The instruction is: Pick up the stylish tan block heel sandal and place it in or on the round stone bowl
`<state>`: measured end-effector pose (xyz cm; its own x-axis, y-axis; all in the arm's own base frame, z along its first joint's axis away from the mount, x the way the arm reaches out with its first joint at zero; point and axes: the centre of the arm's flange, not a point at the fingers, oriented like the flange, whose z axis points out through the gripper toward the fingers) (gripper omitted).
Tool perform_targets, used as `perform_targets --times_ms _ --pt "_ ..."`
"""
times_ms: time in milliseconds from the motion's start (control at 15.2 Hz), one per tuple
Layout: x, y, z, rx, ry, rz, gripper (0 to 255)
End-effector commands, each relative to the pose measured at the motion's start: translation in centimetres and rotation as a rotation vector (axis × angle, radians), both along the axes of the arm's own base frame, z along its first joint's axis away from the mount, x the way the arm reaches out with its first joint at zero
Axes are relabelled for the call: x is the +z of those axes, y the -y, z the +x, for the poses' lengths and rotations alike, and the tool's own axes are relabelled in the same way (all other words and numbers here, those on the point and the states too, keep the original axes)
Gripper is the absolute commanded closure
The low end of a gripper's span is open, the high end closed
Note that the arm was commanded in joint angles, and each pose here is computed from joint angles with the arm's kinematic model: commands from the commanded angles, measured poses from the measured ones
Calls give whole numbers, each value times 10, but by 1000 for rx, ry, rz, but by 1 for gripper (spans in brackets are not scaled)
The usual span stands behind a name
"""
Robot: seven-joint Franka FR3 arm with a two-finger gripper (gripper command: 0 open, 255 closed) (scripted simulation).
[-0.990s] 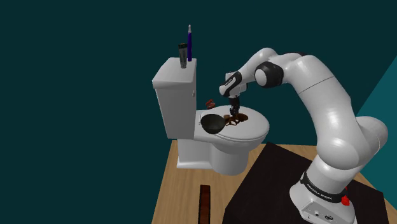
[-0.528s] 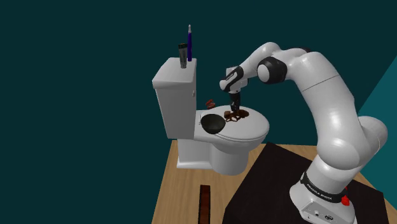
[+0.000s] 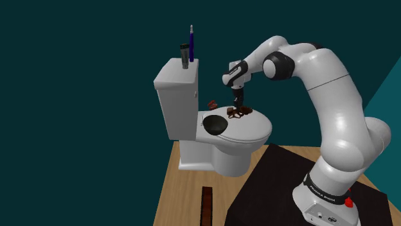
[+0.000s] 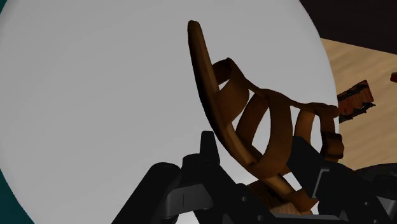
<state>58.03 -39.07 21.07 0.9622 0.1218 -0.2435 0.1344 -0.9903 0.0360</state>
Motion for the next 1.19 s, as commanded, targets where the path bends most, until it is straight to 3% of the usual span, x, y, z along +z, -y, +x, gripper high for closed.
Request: perform_targets --times_ms 0,990,1122 --pt "11 1 -1 0 0 0 255" --pt "88 1 -1 0 0 0 255" --pt "92 -22 13 0 0 0 255"
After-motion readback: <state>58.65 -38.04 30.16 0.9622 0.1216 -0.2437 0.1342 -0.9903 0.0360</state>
